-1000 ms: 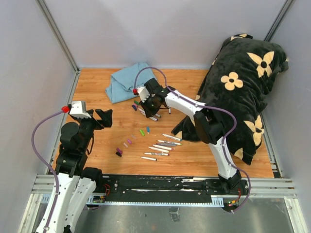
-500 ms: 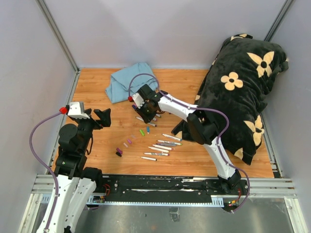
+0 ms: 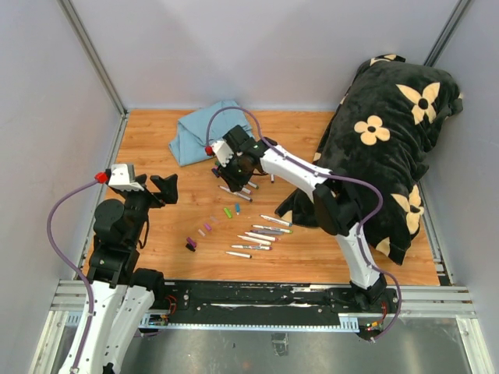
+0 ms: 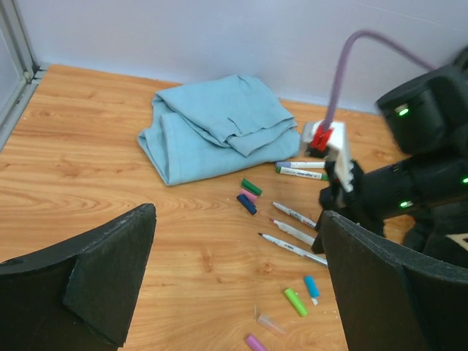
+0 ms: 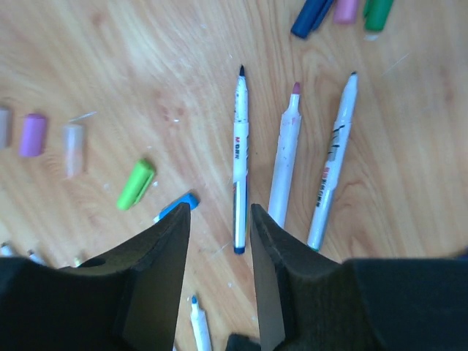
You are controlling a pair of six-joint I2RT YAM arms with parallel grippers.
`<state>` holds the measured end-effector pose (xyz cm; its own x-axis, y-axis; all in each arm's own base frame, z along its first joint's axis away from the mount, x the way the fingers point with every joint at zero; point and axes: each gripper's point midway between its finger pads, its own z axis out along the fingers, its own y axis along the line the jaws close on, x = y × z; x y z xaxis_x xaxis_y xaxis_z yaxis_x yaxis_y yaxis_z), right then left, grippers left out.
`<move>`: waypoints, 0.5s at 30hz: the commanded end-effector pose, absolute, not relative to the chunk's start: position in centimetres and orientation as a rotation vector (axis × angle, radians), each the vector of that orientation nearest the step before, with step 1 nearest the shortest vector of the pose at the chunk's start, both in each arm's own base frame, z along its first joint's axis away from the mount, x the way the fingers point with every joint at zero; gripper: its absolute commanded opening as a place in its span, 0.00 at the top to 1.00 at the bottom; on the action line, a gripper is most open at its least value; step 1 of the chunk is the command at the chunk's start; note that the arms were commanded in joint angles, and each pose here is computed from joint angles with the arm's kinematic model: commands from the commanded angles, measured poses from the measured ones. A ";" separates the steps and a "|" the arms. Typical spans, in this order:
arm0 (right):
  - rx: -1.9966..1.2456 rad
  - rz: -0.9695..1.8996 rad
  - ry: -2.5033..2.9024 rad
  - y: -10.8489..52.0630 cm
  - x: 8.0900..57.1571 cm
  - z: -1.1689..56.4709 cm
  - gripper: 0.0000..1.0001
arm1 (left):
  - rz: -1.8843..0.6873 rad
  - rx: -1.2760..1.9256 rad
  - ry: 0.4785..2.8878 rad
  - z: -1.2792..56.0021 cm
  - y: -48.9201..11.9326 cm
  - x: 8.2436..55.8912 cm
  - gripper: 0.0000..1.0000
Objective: Open the pen caps
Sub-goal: Place the pen at the center of the board.
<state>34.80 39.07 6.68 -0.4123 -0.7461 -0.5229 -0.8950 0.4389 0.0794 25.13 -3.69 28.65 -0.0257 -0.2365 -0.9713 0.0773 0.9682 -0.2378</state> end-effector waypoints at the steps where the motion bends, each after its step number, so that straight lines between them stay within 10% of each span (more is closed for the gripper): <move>1: -1.409 0.550 2.119 38.2 34.7 13.7 0.60 | -0.236 -0.127 1.520 30.4 -3.3 24.8 0.02; 15: -1.178 0.549 2.241 29.8 40.9 12.6 0.58 | -0.240 -0.117 1.522 30.3 -3.4 24.9 0.02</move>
<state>40.21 31.19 14.42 -0.4190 -0.6332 -0.6507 -0.8542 0.5178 0.0462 25.04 -3.62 28.78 -0.0195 -0.2345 -0.9719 0.0764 0.9689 -0.2353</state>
